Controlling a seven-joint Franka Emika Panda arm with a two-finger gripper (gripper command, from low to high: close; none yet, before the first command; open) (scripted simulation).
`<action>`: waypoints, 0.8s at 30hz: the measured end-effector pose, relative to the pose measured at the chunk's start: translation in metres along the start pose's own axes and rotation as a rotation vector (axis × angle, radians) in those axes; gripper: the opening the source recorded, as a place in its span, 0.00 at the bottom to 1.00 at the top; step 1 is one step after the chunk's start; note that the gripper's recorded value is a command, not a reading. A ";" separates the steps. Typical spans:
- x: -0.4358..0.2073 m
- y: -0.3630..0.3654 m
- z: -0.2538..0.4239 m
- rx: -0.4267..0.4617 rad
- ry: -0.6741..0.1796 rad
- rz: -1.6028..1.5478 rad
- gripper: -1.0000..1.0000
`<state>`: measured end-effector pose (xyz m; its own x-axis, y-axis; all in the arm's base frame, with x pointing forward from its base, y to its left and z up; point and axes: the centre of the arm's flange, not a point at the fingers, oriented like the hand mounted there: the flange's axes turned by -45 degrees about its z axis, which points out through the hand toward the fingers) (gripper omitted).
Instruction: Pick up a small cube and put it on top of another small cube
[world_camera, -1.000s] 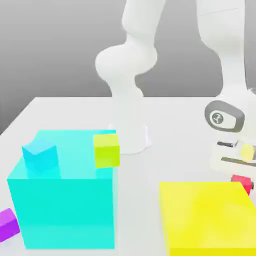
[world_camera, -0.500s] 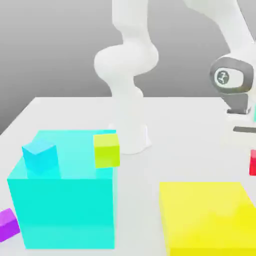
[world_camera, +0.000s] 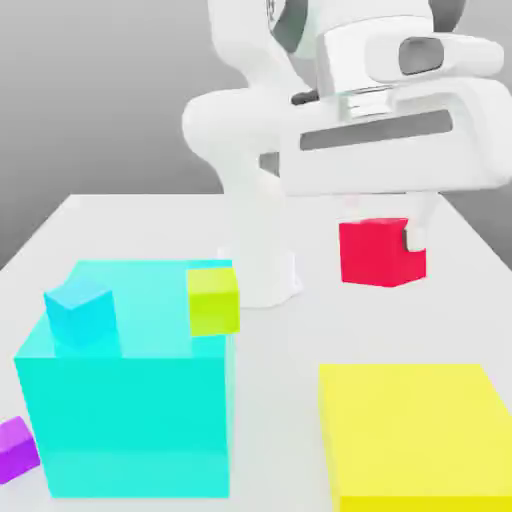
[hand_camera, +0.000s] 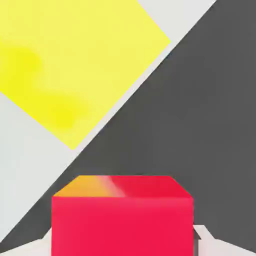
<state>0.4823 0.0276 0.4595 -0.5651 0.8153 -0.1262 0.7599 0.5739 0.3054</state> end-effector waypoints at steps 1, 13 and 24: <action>-0.020 -0.011 -0.002 0.003 -0.005 0.036 0.00; -0.207 -0.217 0.063 0.154 -0.002 0.506 0.00; -0.206 -0.321 0.212 0.341 0.024 0.634 1.00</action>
<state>0.4227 -0.3086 0.1872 0.0141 0.9999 -0.0001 0.9999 -0.0141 0.0002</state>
